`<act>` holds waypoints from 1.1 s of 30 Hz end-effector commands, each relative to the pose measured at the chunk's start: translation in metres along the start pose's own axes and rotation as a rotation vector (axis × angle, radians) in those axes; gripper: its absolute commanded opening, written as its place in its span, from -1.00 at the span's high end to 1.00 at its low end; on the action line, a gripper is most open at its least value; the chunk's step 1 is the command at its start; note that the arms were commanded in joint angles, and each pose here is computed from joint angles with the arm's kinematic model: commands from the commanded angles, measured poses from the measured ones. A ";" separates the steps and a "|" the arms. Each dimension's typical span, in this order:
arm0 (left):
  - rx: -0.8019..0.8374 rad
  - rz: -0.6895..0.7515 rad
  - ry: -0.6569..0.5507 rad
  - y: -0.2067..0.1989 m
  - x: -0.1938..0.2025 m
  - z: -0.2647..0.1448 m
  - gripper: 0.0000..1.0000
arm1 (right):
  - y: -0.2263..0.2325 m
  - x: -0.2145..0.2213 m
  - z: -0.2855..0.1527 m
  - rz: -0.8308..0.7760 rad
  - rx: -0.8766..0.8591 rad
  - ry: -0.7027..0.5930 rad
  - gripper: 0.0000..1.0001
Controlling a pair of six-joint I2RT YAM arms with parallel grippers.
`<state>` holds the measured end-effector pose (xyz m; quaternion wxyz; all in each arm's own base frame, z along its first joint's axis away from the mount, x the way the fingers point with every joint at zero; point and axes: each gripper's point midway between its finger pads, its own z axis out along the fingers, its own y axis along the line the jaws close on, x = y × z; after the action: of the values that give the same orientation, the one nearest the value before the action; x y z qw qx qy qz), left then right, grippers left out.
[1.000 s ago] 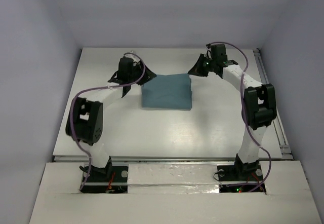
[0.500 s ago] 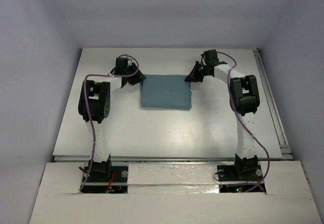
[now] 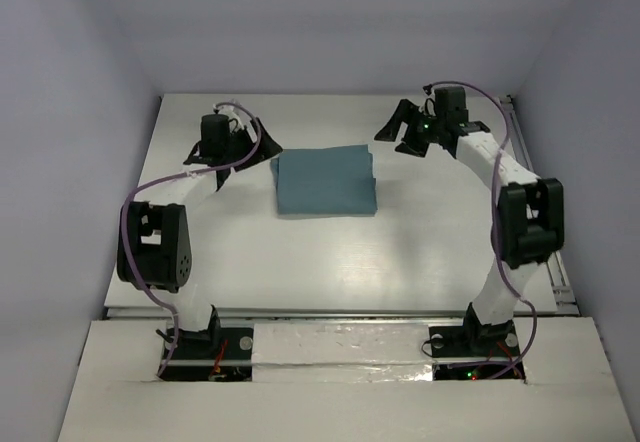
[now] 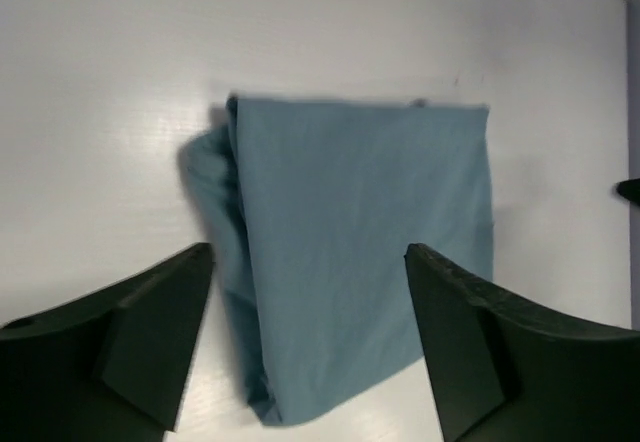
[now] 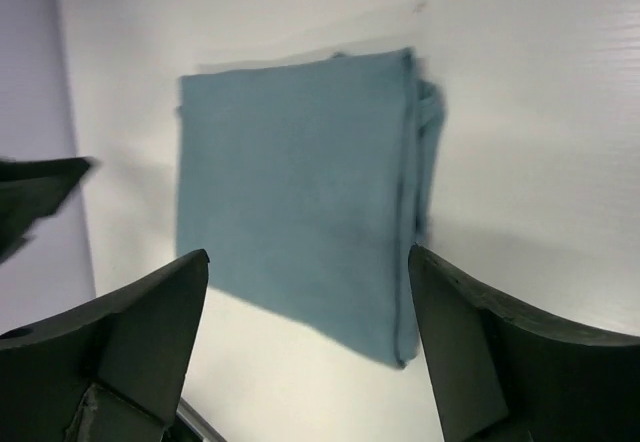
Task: Fold and stack the t-shirts
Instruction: Put the neatly folded tshirt into the corner of the board with the left arm
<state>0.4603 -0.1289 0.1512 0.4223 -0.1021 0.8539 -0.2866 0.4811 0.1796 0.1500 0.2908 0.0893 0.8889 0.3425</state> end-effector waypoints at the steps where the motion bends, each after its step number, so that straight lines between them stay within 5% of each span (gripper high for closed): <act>1: 0.010 -0.013 0.198 0.024 0.070 -0.005 -0.55 | 0.012 0.023 -0.031 -0.054 -0.061 -0.022 -0.73; 7: 0.009 -0.064 0.315 0.045 0.109 0.014 -0.58 | 0.004 0.075 -0.068 -0.056 -0.074 -0.011 -0.77; 12: -0.005 -0.064 0.376 0.047 0.124 0.052 -0.28 | -0.009 0.106 -0.079 -0.033 -0.057 0.018 -0.76; 16: 0.051 -0.068 0.385 0.024 0.118 0.083 0.55 | -0.007 0.104 -0.084 -0.036 -0.050 0.007 -0.76; 19: 0.058 -0.096 0.360 0.020 0.105 0.101 0.98 | 0.002 0.096 -0.088 -0.051 -0.064 -0.003 -0.75; 22: 0.045 -0.088 0.294 0.016 0.064 0.124 1.00 | 0.007 0.090 -0.091 -0.063 -0.065 -0.006 -0.75; 26: 0.041 -0.123 0.094 0.027 -0.046 0.132 1.00 | 0.010 0.089 -0.092 -0.071 -0.067 0.008 -0.74; 33: -0.135 -0.298 -0.181 0.152 -0.160 0.072 1.00 | 0.013 0.101 -0.100 -0.060 -0.090 0.033 -0.73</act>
<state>0.6140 -0.0621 0.0916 0.3785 -0.2015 0.8447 -0.3203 0.3466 0.1655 0.1531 0.2760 0.0656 0.8888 0.3599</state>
